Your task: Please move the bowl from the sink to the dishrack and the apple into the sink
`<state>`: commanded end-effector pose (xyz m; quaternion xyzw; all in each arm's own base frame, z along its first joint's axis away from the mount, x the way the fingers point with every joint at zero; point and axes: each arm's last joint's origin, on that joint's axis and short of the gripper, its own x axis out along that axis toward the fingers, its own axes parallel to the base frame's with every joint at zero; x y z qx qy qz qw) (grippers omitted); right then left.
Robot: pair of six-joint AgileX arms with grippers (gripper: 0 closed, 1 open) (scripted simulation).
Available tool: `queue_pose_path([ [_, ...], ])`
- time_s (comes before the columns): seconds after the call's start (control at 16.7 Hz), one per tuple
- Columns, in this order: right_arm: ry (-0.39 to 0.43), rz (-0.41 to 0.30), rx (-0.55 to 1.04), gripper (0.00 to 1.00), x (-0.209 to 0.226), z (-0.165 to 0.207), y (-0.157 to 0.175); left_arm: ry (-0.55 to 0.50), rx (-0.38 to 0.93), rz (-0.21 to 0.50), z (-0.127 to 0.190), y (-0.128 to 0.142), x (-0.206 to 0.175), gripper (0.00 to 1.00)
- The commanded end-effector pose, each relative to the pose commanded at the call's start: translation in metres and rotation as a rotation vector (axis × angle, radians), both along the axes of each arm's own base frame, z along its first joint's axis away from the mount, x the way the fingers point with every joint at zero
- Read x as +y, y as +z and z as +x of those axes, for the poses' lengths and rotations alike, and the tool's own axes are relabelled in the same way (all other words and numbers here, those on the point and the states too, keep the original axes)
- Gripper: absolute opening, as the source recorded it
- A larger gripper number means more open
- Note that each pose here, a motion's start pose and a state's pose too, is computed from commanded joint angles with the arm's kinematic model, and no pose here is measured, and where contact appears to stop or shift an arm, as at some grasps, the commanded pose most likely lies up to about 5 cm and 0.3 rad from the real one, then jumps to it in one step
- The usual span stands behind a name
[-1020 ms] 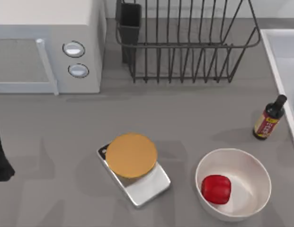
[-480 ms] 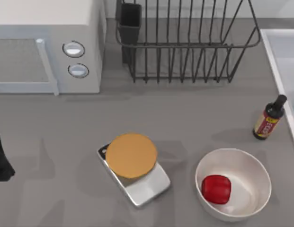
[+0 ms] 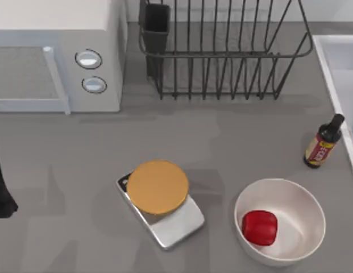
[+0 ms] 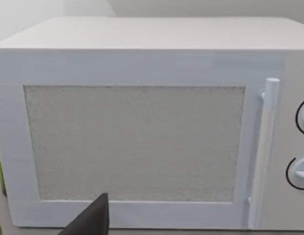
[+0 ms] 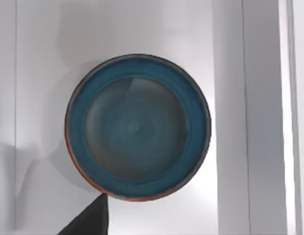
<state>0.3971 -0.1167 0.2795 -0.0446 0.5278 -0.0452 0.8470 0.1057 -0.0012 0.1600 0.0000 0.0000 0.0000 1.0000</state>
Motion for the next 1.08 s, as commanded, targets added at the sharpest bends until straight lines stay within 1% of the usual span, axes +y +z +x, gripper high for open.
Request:
queue_pose_path([
  [0.12, -0.001, 0.029, 0.101, 1.00, -0.019, 0.029, -0.029, 0.000, 0.000, 0.000, 0.000, 0.000, 0.000, 1.00],
  [0.24, -0.002, 0.059, 0.189, 1.00, -0.037, 0.050, -0.060, 0.000, 0.000, 0.000, 0.000, 0.000, 0.000, 1.00],
  [0.42, -0.002, 0.099, 0.289, 1.00, -0.056, 0.069, -0.101, 0.000, 0.000, 0.000, 0.000, 0.000, 0.000, 1.00],
  [0.54, -0.002, 0.118, 0.332, 1.00, -0.064, 0.075, -0.121, 0.000, 0.000, 0.000, 0.000, 0.000, 0.000, 1.00],
  [0.66, -0.003, 0.128, 0.353, 1.00, -0.067, 0.077, -0.131, 0.000, 0.000, 0.000, 0.000, 0.000, 0.000, 1.00],
  [0.96, 0.002, 0.128, 0.357, 1.00, -0.065, 0.079, -0.133, 0.000, 0.000, 0.000, 0.000, 0.000, 0.000, 1.00],
  [1.08, 0.000, 0.129, 0.357, 1.00, -0.066, 0.080, -0.139, 0.000, 0.000, 0.000, 0.000, 0.000, 0.000, 1.00],
])
